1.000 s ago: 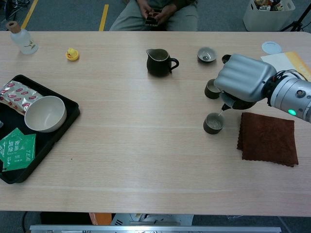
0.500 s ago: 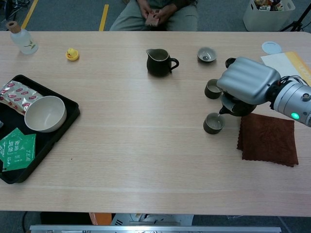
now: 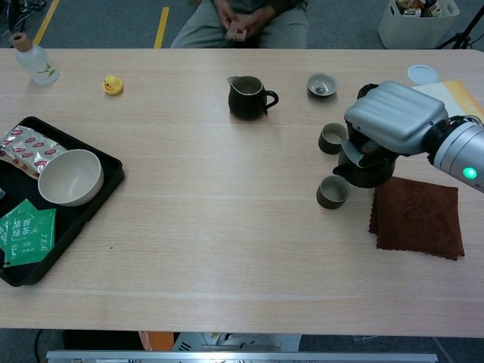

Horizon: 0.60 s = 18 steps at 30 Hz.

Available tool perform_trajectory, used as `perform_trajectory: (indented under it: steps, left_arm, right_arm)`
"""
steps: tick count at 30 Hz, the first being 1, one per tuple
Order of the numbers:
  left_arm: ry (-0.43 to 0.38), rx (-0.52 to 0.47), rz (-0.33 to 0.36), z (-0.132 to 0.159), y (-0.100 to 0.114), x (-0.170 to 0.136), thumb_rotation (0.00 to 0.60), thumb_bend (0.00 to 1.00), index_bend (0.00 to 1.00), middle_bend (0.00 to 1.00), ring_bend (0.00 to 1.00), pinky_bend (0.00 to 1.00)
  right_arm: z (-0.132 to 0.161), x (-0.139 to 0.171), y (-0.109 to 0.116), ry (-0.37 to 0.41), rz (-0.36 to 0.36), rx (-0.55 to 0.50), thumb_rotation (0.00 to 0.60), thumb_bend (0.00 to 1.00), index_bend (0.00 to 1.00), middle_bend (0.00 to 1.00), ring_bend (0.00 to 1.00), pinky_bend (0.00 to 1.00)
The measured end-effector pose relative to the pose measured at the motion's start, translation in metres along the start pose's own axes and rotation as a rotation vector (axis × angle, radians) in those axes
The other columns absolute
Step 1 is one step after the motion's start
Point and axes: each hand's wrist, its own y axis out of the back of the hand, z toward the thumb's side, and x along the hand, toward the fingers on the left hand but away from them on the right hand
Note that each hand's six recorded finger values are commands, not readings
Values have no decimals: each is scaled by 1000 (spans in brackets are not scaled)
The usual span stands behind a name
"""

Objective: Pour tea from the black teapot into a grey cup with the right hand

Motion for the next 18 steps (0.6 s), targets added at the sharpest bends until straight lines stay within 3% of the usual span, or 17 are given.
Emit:
perform_trajectory:
  steps: [10, 18]
  left_arm:
    - [-5, 1, -5, 2, 0, 1, 600, 295, 69, 116, 28, 15]
    - [-2, 3, -11, 1, -1, 0, 600, 295, 69, 115, 28, 15]
  right_arm:
    - [-6, -15, 37, -32, 17, -297, 362, 605, 1000, 917, 891, 229]
    - [2, -43, 46, -41, 46, -396, 363, 597, 1000, 897, 867, 229]
